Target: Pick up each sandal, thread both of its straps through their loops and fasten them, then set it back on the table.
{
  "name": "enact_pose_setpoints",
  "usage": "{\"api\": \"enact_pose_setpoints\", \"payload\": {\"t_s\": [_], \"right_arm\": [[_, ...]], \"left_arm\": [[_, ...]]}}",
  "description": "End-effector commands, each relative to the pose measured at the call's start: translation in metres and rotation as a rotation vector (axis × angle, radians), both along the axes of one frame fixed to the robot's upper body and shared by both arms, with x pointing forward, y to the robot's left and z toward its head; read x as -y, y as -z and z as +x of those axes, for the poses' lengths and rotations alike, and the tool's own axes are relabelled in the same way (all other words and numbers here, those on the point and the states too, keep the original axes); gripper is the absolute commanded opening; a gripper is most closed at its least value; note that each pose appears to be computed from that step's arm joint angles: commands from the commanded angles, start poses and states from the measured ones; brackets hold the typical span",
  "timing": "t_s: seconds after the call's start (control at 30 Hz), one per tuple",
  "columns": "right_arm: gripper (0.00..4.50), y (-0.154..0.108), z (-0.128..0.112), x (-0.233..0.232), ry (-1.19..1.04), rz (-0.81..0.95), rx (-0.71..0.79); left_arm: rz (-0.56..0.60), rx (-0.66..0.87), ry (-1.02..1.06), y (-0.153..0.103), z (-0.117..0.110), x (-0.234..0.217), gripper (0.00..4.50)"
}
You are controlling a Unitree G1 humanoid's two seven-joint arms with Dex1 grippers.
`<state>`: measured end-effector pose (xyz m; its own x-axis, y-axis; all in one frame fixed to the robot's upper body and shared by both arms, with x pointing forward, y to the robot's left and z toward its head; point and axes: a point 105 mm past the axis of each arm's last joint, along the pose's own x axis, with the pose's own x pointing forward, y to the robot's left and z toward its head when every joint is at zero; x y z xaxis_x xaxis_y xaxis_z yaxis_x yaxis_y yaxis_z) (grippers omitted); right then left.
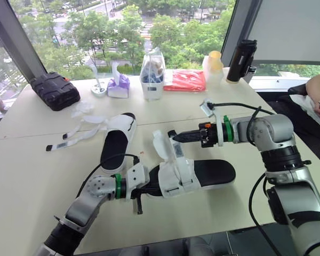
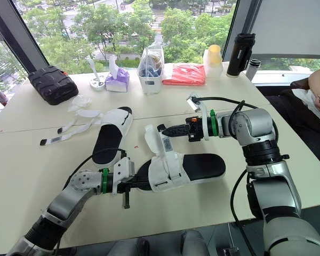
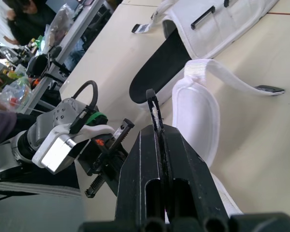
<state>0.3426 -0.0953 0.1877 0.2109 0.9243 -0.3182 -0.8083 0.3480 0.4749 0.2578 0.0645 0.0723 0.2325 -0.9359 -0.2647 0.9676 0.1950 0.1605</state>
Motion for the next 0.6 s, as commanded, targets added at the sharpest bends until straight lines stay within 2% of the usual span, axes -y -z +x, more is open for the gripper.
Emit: {"api": "enact_pose_setpoints", "payload": {"t_s": [0.03, 0.4, 0.6], "right_arm": [[0.02, -0.012, 0.011, 0.0, 0.014, -0.007, 0.081], [0.02, 0.044, 0.014, 0.018, 0.02, -0.163, -0.001], [0.02, 0.073, 0.021, 0.03, 0.074, -0.28, 0.015]], "left_arm": [[0.099, -0.111, 0.027, 0.033, -0.016, -0.002, 0.0], [0.097, -0.104, 0.024, 0.032, -0.018, -0.003, 0.0], [0.094, -0.101, 0.026, 0.032, -0.018, -0.002, 0.0]]}}
